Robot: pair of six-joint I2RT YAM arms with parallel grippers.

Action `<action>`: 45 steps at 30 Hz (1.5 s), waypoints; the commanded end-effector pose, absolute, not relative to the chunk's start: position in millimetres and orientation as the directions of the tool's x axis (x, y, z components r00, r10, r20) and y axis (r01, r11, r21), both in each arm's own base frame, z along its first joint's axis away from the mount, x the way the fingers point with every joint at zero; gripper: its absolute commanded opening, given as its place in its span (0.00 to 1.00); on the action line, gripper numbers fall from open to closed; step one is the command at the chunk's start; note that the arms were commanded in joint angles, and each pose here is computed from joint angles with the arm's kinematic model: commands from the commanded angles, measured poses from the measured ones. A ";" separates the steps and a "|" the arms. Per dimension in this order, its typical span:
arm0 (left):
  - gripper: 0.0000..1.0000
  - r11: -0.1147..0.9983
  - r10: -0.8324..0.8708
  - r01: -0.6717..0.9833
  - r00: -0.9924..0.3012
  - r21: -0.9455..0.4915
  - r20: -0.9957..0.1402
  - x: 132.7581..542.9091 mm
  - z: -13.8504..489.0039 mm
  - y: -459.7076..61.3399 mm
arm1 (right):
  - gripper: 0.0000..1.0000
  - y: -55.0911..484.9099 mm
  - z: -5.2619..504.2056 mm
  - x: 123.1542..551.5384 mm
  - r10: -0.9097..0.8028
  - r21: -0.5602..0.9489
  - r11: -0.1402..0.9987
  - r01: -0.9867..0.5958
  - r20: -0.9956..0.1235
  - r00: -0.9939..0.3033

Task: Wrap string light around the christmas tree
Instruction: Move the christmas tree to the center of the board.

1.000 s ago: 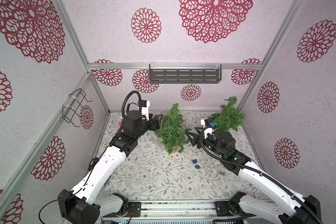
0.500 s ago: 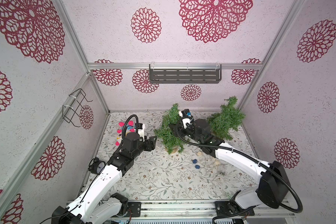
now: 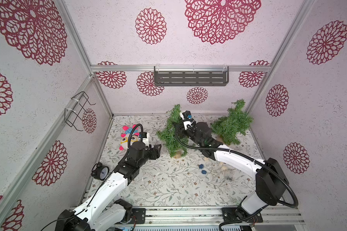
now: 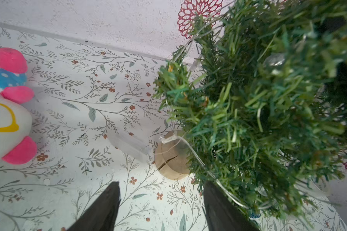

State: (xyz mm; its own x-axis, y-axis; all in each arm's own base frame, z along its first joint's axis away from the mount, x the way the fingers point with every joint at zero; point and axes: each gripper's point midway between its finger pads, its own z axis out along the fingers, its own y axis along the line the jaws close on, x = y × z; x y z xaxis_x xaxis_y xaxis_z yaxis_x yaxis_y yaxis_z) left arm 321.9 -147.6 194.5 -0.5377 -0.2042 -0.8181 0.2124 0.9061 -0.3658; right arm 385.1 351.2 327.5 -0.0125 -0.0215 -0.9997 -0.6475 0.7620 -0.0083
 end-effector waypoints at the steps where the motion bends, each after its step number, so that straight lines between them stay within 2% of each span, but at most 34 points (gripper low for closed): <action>1: 0.68 0.897 -0.211 0.230 -0.531 -0.379 -0.821 326.2 191.9 -152.4 | 0.39 355.1 353.4 383.9 0.030 -0.014 0.756 -0.654 -0.998 0.056; 9: 0.68 0.899 -0.196 0.230 -0.548 -0.372 -0.813 325.7 181.3 -155.3 | 0.20 351.3 363.1 374.6 0.053 -0.021 0.747 -0.664 -0.994 0.091; 16: 0.67 0.907 -0.190 0.222 -0.540 -0.357 -0.820 329.7 181.3 -153.7 | 0.12 348.1 373.3 380.7 0.056 -0.086 0.776 -0.625 -0.977 0.204; 25: 0.67 0.928 -0.171 0.201 -0.521 -0.315 -0.836 334.6 182.2 -146.9 | 0.02 356.3 386.2 411.0 0.139 -0.052 0.803 -0.594 -0.952 0.272; 35: 0.67 0.944 -0.166 0.161 -0.519 -0.287 -0.838 331.9 179.2 -135.5 | 0.00 370.8 381.8 455.7 0.197 0.010 0.814 -0.581 -0.945 0.259; 42: 0.67 0.945 -0.170 0.158 -0.507 -0.285 -0.845 328.3 183.9 -131.4 | 0.00 375.6 352.5 468.5 0.183 0.035 0.807 -0.590 -0.964 0.194; 45: 0.67 0.942 -0.173 0.165 -0.505 -0.291 -0.846 329.6 184.9 -133.4 | 0.08 374.7 346.5 467.2 0.175 0.041 0.803 -0.594 -0.970 0.169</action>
State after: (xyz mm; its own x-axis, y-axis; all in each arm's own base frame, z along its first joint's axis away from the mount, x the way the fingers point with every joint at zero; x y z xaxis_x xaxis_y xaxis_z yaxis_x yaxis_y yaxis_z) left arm 329.5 -135.7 183.6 -0.5139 -0.1746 -0.8399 0.1659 0.9404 -0.2970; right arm 467.4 383.3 330.7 0.1493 0.1298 -0.9802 -0.6028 0.7978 0.0138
